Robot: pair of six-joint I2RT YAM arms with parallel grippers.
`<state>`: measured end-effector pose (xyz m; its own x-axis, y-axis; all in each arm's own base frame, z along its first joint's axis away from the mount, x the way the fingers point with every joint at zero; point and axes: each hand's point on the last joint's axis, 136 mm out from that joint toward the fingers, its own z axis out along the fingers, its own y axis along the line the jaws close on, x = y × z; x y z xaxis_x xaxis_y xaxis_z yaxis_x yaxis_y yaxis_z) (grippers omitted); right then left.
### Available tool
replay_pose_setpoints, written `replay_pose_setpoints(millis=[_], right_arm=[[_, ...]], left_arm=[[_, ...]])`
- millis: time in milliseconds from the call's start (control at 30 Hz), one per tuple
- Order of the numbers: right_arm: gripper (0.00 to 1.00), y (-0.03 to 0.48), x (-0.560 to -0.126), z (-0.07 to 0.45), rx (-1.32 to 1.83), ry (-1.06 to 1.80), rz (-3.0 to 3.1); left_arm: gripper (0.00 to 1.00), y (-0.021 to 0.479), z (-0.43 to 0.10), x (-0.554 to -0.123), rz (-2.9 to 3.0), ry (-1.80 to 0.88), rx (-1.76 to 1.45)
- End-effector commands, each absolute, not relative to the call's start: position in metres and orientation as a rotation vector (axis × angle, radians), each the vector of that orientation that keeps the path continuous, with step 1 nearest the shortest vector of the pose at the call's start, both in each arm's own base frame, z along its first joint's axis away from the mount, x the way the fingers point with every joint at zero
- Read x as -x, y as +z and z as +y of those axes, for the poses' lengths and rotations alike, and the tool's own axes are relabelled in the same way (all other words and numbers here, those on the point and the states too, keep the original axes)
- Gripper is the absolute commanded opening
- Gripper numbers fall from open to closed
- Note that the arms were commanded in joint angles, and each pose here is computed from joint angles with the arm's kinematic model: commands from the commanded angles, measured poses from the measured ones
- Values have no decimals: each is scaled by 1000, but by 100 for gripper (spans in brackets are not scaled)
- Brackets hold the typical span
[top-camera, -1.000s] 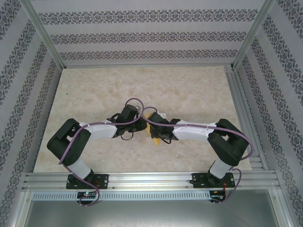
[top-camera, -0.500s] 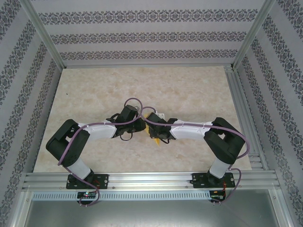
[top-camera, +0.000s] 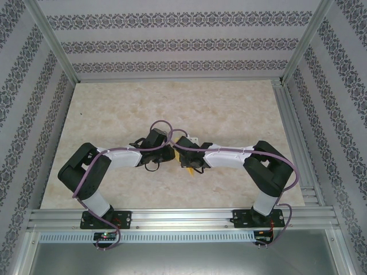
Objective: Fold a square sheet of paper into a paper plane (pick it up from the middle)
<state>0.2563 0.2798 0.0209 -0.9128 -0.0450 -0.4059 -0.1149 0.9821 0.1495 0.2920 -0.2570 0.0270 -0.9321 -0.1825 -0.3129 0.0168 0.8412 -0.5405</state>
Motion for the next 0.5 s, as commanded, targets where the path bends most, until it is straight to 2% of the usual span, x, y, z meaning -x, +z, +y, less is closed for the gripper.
replay_pose_setpoints(millis=[0,167,300,400,467], right_arm=[[16,23,-259,284,129,205,2699],[11,44,-267,281,146,185,2641],[11,77,-283,272,145,156,2567],[11,84,-299,262,118,143,2553],[11,84,-311,257,104,133,2550]], left_arm=[[17,32,-247,-298,2647,-762,161],[25,43,-223,-302,2616,-755,247],[44,55,-187,-301,2590,-675,332],[62,66,-163,-298,2564,-612,374],[70,73,-147,-295,2550,-560,403]])
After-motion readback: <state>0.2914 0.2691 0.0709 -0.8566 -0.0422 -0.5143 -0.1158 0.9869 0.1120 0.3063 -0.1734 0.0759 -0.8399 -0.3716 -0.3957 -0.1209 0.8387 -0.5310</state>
